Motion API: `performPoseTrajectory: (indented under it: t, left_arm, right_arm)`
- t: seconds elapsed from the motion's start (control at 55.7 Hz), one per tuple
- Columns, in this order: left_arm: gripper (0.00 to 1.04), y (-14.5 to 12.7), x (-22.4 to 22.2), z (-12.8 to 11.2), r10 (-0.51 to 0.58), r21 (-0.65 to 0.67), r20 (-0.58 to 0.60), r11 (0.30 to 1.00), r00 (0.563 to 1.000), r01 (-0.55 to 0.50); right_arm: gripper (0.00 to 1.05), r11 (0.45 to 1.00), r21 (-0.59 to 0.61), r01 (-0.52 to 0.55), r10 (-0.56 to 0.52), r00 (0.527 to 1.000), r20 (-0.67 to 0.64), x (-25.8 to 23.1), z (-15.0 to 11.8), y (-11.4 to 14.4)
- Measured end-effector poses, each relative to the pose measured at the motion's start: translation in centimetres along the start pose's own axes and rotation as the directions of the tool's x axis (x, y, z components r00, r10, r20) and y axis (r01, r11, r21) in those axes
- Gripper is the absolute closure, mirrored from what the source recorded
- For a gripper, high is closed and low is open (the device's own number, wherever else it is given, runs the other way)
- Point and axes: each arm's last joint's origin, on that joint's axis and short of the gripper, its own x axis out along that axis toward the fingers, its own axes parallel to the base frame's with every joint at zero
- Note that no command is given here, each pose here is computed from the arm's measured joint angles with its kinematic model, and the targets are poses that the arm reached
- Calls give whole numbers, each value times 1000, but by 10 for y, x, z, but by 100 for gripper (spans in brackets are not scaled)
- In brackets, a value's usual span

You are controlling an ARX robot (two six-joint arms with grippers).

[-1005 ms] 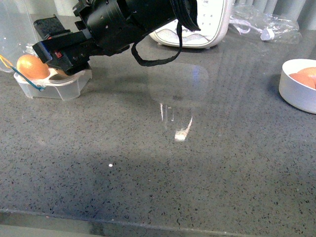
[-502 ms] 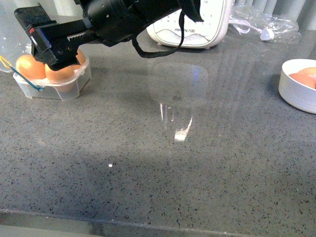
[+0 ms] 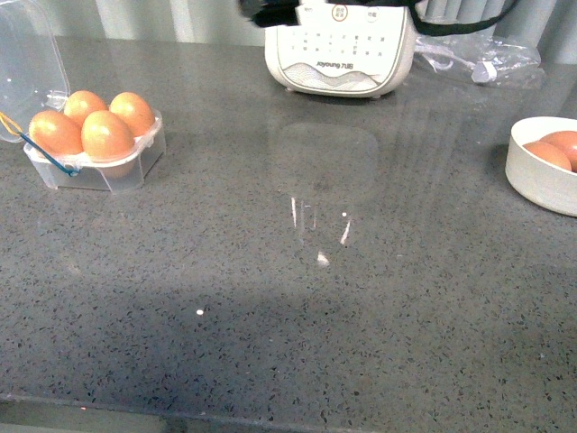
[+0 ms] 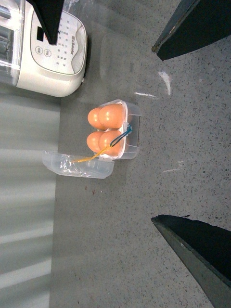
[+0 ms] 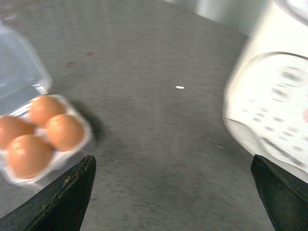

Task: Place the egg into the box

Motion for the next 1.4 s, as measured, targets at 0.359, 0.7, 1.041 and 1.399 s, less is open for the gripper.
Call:
performPoseTrajectory:
  t: [0.359, 0.7, 1.041, 1.399]
  left_arm:
    - [7, 0, 0, 0, 0, 0, 0, 1000, 1000, 0]
    - [7, 0, 0, 0, 0, 0, 0, 1000, 1000, 0]
    - [7, 0, 0, 0, 0, 0, 0, 1000, 1000, 0]
    - [7, 0, 0, 0, 0, 0, 0, 1000, 1000, 0]
  right_arm:
    - [7, 913, 96, 397, -406, 909, 95, -80, -8, -44]
    - [7, 757, 217, 616, -648, 750, 131, -161, -35, -87]
    - [11, 642, 285, 711, -765, 616, 185, -228, -54, -112]
    - [91, 792, 232, 564, -610, 743, 275, -260, -125, -37]
